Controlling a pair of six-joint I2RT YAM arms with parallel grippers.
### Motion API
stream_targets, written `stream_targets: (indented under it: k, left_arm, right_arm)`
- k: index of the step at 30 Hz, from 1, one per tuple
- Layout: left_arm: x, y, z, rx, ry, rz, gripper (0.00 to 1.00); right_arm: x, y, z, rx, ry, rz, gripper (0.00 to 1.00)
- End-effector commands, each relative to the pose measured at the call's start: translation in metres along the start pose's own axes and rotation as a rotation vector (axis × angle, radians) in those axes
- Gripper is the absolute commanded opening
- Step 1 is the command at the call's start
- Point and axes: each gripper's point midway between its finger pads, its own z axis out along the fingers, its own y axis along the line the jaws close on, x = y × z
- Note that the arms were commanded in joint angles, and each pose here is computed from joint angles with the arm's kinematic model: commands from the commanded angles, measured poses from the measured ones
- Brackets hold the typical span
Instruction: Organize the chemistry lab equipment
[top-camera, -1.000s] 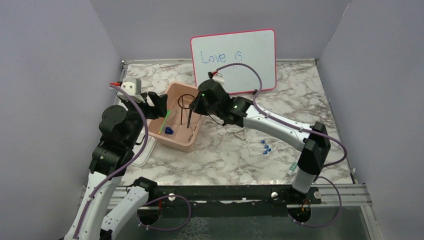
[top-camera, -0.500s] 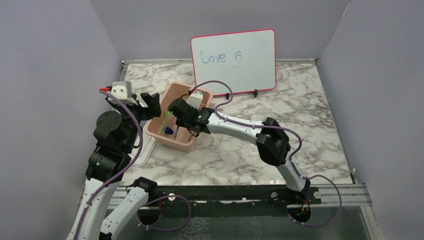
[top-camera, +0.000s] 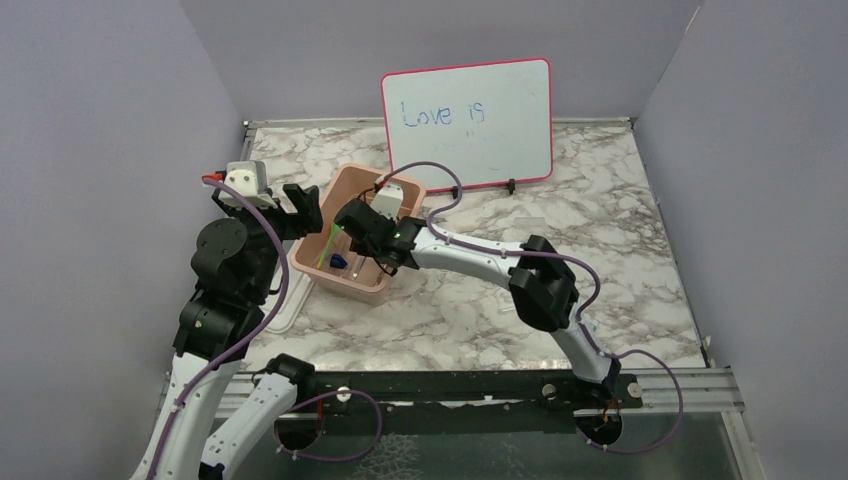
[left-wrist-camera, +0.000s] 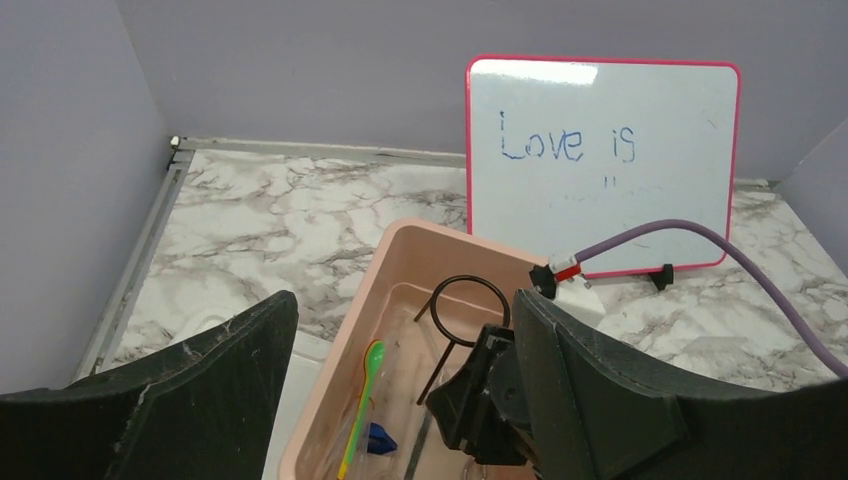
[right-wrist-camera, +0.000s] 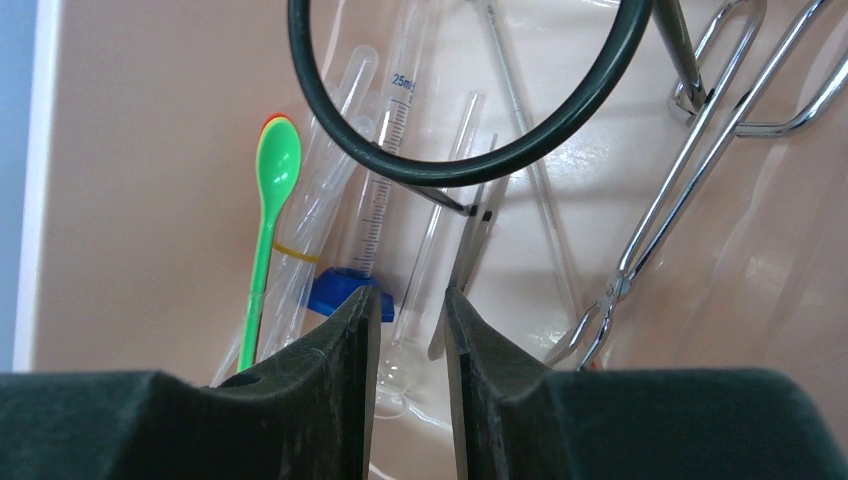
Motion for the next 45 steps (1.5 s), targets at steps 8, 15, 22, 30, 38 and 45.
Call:
stream_targets:
  k: [8, 15, 22, 30, 38, 45]
  left_arm:
    - [-0.007, -0.004, 0.002, 0.017, -0.006, 0.010, 0.83]
    - [0.004, -0.010, 0.009, 0.044, 0.032, -0.002, 0.83]
    - [0.013, -0.021, 0.018, 0.082, 0.067, -0.020, 0.84]
    - [0.017, -0.032, 0.026, 0.125, 0.094, -0.042, 0.83]
    - [0.018, -0.035, 0.026, 0.137, 0.098, -0.050, 0.84]
    - [0.012, -0.020, 0.022, 0.064, 0.063, -0.048, 0.84]
  right_arm:
    - [-0.087, 0.018, -0.114, -0.260, -0.126, -0.073, 0.37]
    - [-0.118, -0.088, -0.135, -0.084, -0.161, -0.083, 0.40]
    - [-0.098, -0.205, -0.109, 0.169, -0.039, -0.108, 0.51]
    - [-0.052, -0.277, -0.077, 0.279, 0.188, -0.137, 0.59]
    - [-0.021, -0.301, -0.059, 0.327, 0.306, -0.183, 0.48]
    - [-0.005, -0.318, -0.053, 0.362, 0.354, -0.192, 0.39]
